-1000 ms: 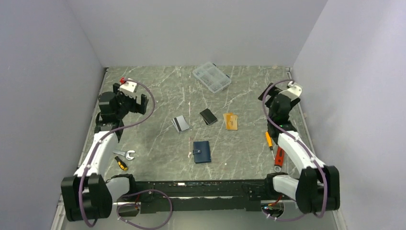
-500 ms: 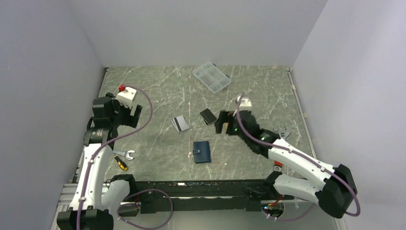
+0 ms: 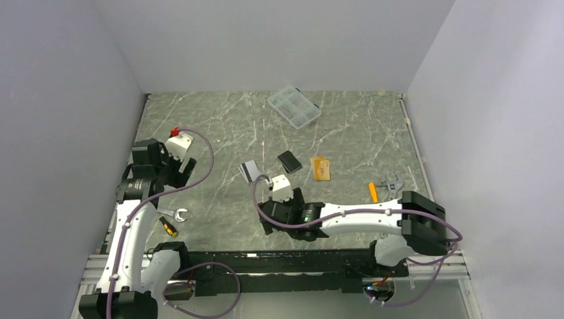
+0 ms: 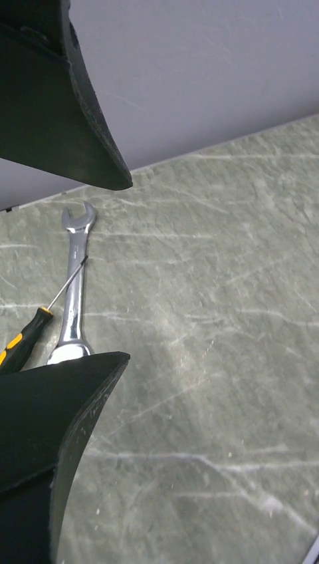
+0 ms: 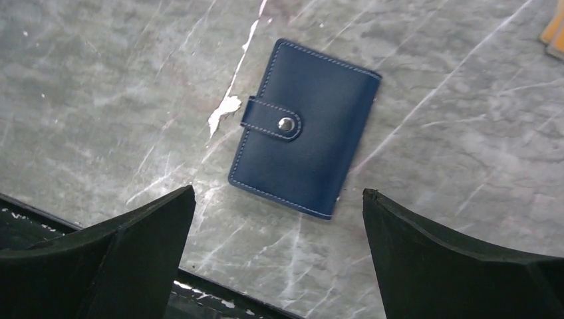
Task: Put the credit cards into the card holder
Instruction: Pick up the card holder from the center of the board.
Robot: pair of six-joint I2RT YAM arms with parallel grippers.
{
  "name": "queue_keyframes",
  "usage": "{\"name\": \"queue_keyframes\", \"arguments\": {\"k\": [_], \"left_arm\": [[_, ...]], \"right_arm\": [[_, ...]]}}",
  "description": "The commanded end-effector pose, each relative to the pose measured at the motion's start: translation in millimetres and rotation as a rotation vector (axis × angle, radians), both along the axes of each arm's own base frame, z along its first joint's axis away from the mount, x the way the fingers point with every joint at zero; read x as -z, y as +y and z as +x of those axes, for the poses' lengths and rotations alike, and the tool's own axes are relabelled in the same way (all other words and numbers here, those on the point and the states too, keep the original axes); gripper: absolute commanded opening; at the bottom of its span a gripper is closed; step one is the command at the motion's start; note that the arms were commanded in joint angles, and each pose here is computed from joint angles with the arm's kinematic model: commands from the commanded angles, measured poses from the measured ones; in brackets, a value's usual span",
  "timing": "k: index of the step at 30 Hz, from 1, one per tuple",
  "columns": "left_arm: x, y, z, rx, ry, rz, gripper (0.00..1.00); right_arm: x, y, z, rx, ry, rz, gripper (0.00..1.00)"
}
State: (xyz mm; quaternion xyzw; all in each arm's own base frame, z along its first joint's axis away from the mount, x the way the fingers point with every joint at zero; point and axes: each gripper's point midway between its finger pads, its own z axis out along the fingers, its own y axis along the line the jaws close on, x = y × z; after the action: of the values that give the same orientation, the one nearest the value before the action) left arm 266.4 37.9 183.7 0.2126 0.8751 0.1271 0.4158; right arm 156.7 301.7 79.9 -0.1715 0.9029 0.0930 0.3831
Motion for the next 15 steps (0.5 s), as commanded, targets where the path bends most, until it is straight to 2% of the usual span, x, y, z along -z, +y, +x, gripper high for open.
{"name": "queue_keyframes", "arguments": {"k": [1, 5, 15], "left_arm": [[-9, -25, -3, 0.1, -0.002, -0.094, 0.99], [-2, -58, -9, 0.197, 0.11, -0.22, 0.99], [14, -170, -21, 0.48, 0.237, -0.47, 0.99]], "right_arm": [[3, 11, 0, 0.041, -0.016, 0.0, 1.0], [16, 14, 1, 0.04, 0.002, 0.011, 0.99], [15, 1, 14, 0.033, 0.147, 0.315, 0.84]]}}
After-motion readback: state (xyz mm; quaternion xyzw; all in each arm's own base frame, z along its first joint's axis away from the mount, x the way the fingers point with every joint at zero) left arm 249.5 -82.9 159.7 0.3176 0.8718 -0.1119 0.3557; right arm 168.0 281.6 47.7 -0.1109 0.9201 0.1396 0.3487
